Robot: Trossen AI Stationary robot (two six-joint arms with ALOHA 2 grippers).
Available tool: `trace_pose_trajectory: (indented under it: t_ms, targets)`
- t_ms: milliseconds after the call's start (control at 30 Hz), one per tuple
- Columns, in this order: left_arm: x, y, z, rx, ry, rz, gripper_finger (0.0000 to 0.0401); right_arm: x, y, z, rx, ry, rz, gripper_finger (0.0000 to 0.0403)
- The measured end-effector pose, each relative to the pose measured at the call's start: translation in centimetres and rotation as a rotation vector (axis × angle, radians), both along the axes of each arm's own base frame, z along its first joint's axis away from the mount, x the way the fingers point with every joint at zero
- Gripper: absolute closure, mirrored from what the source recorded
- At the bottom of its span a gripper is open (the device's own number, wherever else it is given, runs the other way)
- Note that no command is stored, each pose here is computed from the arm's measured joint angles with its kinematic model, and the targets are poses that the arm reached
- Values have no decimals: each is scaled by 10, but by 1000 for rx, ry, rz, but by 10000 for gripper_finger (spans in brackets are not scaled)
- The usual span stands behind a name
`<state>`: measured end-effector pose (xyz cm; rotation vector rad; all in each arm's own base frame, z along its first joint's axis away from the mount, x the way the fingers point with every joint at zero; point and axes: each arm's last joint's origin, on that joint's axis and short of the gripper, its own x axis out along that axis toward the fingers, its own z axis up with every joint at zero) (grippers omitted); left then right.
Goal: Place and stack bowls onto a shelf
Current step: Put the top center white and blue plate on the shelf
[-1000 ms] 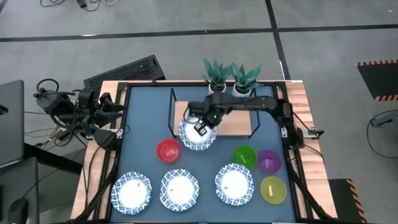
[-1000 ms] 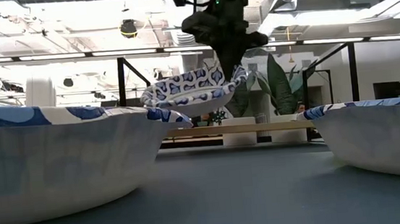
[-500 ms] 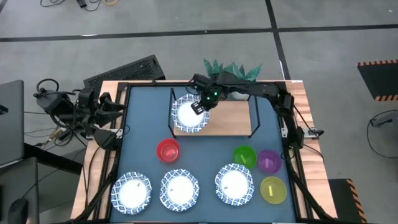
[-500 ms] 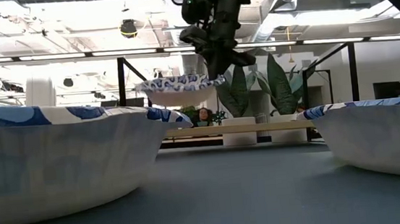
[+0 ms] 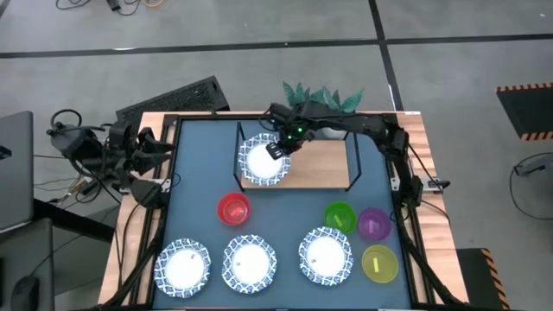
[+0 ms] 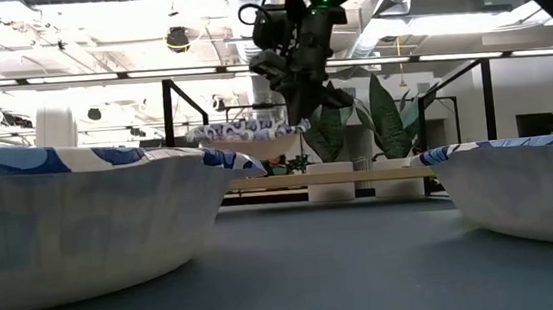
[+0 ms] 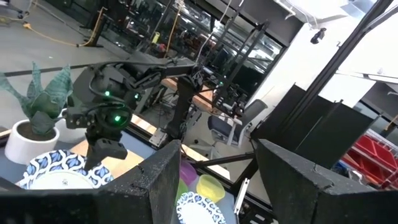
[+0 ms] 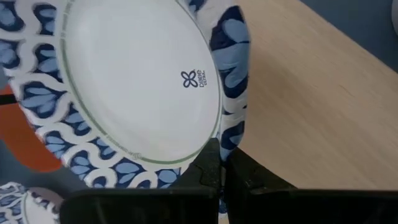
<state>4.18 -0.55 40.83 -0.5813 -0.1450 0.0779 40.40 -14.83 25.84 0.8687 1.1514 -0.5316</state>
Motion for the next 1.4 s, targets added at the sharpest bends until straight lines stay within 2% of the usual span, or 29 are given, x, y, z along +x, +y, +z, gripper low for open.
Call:
trace_pose_trajectory:
  t_ms: [233,767,1200,1400]
  targets:
    - [0,0,0,-2,1,14,205,-2,-6,-8,4,5,-18,379]
    - [0,1,0,-5,2,28,205,-2,-18,-6,-12,-43,-61,376]
    - [0,1,0,-4,2,29,205,-2,-20,-6,-52,-34,-74,341]
    - [0,1,0,-4,3,28,205,-2,-21,-6,-57,-34,-67,291]
